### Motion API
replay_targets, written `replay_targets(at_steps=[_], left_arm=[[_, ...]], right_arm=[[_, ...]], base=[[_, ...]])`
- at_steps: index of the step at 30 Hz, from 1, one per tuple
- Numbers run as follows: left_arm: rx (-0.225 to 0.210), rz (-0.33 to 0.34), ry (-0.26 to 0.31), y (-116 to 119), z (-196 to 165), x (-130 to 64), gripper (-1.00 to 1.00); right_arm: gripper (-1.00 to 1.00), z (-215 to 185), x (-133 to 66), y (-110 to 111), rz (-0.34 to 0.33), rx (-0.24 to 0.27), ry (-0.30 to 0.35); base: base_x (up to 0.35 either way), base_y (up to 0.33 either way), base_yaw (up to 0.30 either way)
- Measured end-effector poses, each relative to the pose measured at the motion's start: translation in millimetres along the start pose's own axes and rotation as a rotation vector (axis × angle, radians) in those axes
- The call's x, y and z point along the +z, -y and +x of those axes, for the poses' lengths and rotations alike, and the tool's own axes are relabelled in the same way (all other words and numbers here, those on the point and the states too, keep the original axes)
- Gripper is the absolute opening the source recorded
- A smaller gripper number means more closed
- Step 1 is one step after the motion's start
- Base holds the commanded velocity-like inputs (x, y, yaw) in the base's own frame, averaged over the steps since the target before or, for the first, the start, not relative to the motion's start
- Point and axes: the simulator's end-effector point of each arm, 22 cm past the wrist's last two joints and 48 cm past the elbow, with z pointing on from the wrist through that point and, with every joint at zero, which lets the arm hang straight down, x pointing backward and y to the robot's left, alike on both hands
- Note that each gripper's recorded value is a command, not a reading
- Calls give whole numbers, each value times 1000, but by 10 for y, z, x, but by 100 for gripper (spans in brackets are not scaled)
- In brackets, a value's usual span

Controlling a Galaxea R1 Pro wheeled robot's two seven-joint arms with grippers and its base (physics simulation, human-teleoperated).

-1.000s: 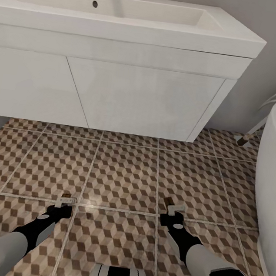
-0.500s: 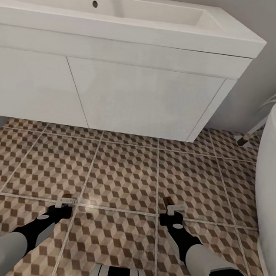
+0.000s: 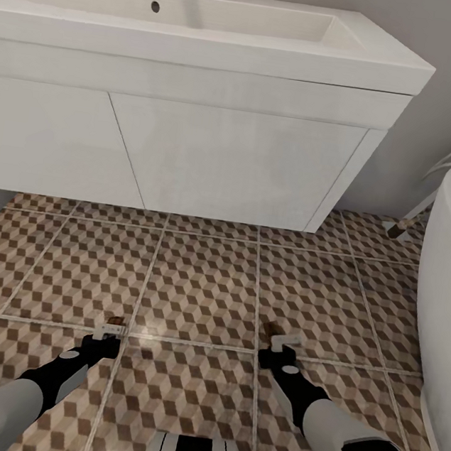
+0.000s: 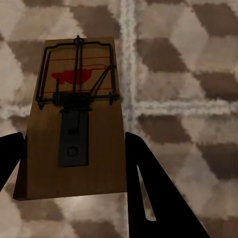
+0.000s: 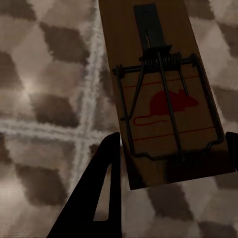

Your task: Take the four mousetraps from the cabinet in the bathroom and place them on the bathroom floor. Make sure all four end up on the same floor surface, and ensure that at least two of them are either under or directly next to the same bathroom sink.

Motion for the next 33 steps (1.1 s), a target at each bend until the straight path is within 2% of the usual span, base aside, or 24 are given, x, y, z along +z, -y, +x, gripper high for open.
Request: replay_targets(at_steps=[5,13,24,33], left_arm=[[1,1,1,1,-2,0,-100],[1,1,3,1,-6,0,-100],[2,2,4,9,-9,1,-100],[2,5,4,37,-8,3,-100]], right_arm=[[-100,38,-4,-133,-71,3,-16],[-100,90,-9,-182,-95,5,-41],[-100,127,-8,-145,-75,14,-59],[-100,120,-2,-61,-34,21,-57]], base=[[0,0,0],[0,0,0],[0,0,0],[0,0,0]])
